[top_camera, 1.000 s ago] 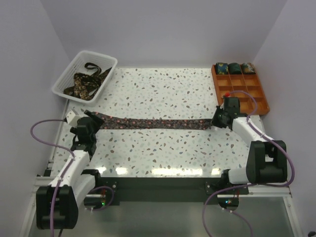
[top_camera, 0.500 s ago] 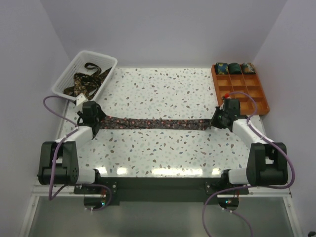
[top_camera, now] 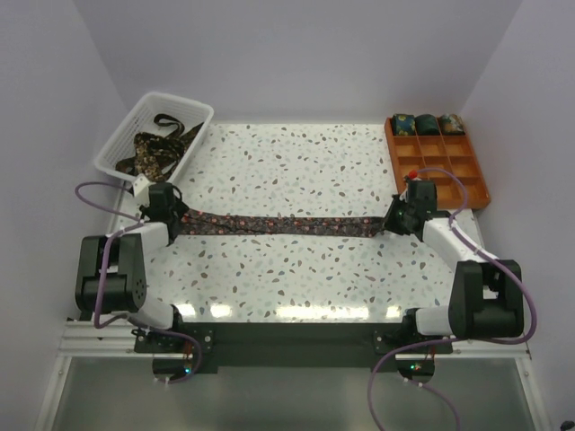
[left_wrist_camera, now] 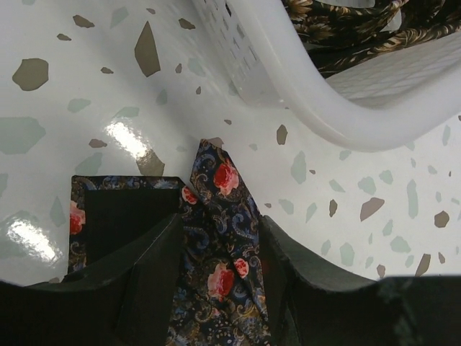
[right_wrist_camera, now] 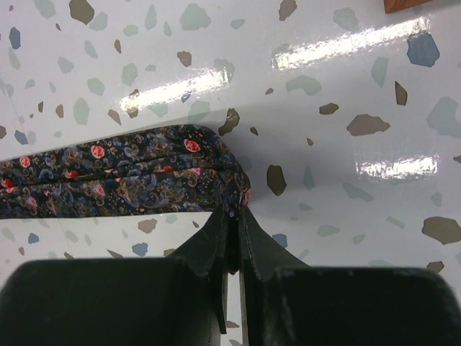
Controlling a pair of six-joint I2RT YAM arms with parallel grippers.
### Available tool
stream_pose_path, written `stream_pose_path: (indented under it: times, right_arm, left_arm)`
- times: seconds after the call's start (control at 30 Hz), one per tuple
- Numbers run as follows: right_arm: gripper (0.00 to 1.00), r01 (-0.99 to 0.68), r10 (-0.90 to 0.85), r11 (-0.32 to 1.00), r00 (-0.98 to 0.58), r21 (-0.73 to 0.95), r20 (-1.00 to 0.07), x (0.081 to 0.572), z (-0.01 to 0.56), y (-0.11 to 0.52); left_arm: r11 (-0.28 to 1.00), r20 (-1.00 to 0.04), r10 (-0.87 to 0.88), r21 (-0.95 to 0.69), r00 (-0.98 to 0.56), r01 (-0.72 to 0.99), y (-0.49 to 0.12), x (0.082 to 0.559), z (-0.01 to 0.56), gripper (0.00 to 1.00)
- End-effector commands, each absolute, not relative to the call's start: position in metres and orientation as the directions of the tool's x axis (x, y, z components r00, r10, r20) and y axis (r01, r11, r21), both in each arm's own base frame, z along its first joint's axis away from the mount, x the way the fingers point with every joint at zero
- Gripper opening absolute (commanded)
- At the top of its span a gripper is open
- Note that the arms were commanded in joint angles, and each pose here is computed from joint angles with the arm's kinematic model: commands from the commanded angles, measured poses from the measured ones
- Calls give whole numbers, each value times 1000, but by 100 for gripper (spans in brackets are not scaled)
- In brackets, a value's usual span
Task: Roll the ties
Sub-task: Flatten the tie
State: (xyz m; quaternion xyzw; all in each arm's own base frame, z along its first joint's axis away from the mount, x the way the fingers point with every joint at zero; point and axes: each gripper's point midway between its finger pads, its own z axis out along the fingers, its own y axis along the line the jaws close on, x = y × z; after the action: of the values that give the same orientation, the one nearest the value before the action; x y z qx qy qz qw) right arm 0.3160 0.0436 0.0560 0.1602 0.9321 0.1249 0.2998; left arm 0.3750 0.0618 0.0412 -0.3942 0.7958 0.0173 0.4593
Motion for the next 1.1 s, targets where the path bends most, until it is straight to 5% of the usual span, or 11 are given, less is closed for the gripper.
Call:
stream_pose_path:
  times: [0.0,0.5,0.8,0.93,1.07]
  right_arm:
    - [0,188,364,918,-750,349,-552,322,67,47]
    - [0,190,364,917,-756,349,-544,322,63,47]
    - [0,189,364,918,-751,349,-550,322,64,47]
    - [0,180,365,915,-748,360,-554,322,65,49]
    - [0,186,364,918,-743,350,-561,324,67,46]
  left_arm:
    - [647,-753,-642,-428,-147,-631,70,401,63,51]
    - [606,-707,-693,-469,-137,-643,73,409,48,42]
    - [596,-696,-704,-470,-142,-651,73,409,44,20]
    - [610,-714,-687,-468,-132,-640,75,410,60,0]
    - [614,-744,-661,-460,-98,-641,81,403,83,0]
